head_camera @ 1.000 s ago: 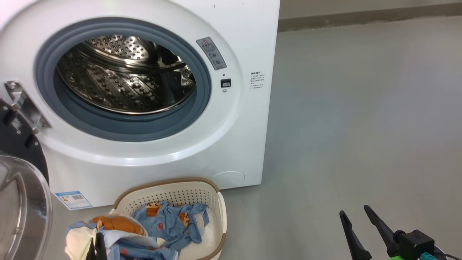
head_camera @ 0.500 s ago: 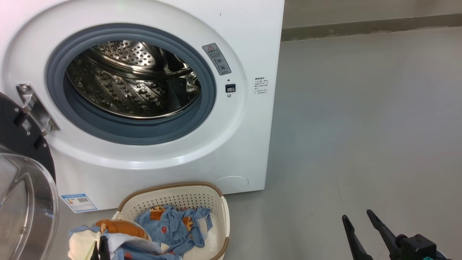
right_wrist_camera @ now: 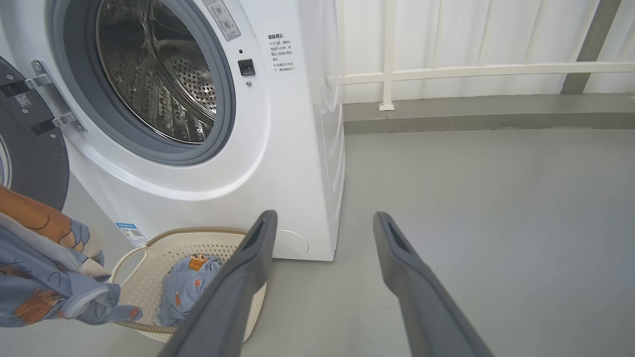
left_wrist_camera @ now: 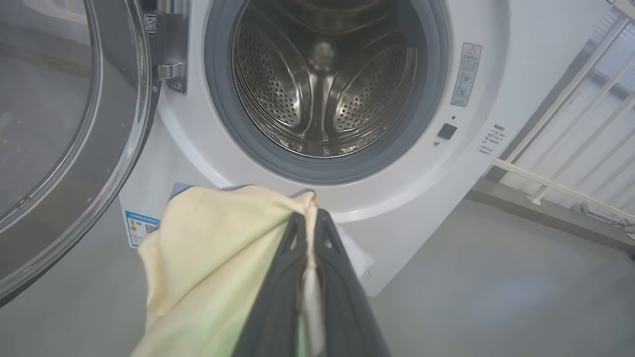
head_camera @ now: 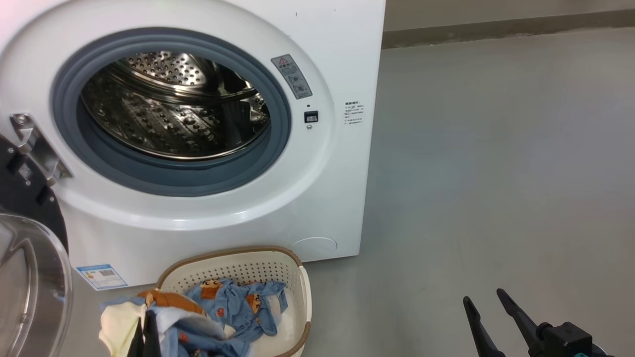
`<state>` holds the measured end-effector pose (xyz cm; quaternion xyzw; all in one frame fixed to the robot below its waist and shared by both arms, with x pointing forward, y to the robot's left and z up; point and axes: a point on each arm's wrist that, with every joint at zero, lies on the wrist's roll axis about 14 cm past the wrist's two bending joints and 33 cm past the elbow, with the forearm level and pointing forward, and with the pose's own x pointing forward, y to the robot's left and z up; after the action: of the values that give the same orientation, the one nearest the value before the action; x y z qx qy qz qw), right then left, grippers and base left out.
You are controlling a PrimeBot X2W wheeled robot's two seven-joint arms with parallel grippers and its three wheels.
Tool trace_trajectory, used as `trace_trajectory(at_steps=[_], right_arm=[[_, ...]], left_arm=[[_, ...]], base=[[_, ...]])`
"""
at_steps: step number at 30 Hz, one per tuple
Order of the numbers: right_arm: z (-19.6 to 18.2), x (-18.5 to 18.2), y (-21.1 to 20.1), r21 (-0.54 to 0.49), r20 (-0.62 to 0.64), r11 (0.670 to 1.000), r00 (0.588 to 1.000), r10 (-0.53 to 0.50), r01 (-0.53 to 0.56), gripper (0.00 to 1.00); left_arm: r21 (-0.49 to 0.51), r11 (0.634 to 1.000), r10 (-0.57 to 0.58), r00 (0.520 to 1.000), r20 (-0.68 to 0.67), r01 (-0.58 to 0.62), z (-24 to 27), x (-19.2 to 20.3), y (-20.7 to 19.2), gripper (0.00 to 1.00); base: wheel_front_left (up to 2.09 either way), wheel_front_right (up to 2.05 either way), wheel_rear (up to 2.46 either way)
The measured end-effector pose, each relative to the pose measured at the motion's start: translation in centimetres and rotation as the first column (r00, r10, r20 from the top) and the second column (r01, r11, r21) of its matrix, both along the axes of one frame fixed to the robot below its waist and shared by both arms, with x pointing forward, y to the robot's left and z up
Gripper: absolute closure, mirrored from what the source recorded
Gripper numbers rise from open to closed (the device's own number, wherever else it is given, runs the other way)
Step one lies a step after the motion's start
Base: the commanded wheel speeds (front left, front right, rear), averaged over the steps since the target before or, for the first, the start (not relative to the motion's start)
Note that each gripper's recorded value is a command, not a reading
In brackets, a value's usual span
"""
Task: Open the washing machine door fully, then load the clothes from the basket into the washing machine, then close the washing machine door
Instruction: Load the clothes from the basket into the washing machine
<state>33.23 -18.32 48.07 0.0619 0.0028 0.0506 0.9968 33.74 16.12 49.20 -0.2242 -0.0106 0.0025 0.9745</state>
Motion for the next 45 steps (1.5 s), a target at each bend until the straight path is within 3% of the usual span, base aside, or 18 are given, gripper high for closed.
trace_trajectory(at_steps=[10,30,45], right_arm=[[-1.1,0.1,0.4,0.024,-0.038,1.0,0.999,-0.011,0.012,0.0],[-2.9,4.0,-0.3,0.039,-0.092,0.998,0.995,-0.049,0.052,0.0],[-5.3,5.4,-1.4,0.014,-0.162,0.997,0.984,-0.072,0.075,0.0]], left_arm=[[0.041,0.998,-0.054,0.996,0.077,0.051,2.3,4.1,-1.7,1.0],[0.119,0.991,-0.09,0.949,0.301,0.056,9.2,18.8,-3.5,1.0],[0.131,0.988,-0.107,0.964,0.242,0.077,6.4,27.3,-5.8,1.0]], base=[[0.0,0.0,0.0],[0.0,0.0,0.0],[0.0,0.0,0.0]])
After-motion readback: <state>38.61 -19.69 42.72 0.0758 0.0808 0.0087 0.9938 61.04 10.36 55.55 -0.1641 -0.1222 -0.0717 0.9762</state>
